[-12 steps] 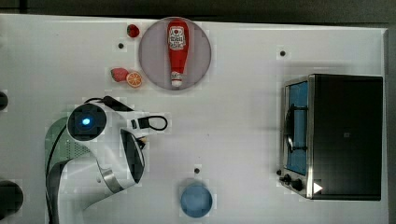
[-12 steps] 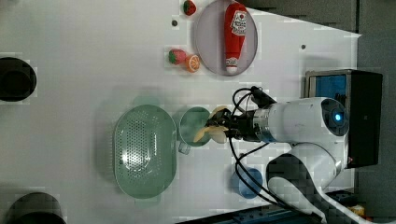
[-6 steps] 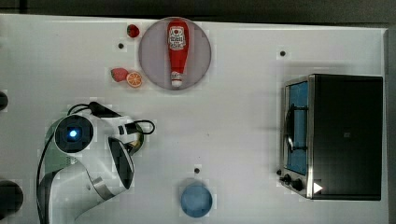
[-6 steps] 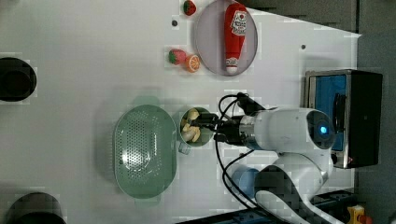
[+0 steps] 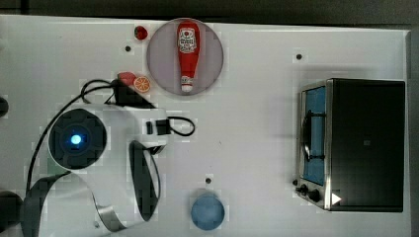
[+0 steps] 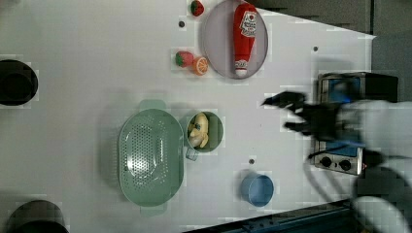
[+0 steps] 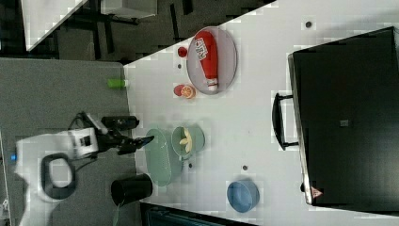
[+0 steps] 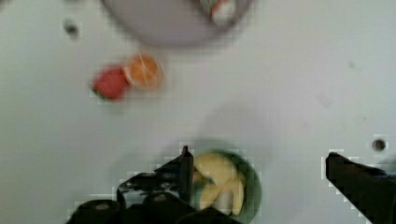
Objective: Pick Banana and place it in mug.
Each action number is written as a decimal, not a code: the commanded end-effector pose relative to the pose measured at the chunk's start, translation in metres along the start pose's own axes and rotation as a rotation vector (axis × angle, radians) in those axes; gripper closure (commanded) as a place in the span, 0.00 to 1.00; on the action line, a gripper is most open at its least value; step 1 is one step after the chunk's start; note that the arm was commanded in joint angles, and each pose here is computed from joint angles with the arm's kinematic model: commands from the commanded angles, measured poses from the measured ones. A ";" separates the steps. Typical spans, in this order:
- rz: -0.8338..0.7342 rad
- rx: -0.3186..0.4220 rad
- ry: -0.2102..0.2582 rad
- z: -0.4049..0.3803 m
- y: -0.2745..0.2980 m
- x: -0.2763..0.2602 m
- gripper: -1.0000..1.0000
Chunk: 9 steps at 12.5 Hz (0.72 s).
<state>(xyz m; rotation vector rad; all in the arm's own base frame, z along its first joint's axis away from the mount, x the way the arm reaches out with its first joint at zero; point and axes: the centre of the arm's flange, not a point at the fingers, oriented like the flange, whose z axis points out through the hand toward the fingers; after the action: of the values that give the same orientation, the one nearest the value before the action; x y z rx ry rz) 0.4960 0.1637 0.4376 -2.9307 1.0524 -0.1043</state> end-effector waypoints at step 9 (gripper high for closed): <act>0.255 -0.057 -0.048 -0.157 0.151 0.126 0.00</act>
<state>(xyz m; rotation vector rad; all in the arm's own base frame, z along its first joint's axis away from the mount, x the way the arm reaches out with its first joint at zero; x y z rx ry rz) 0.4847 -0.0182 0.5991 -2.7506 1.4988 -0.0606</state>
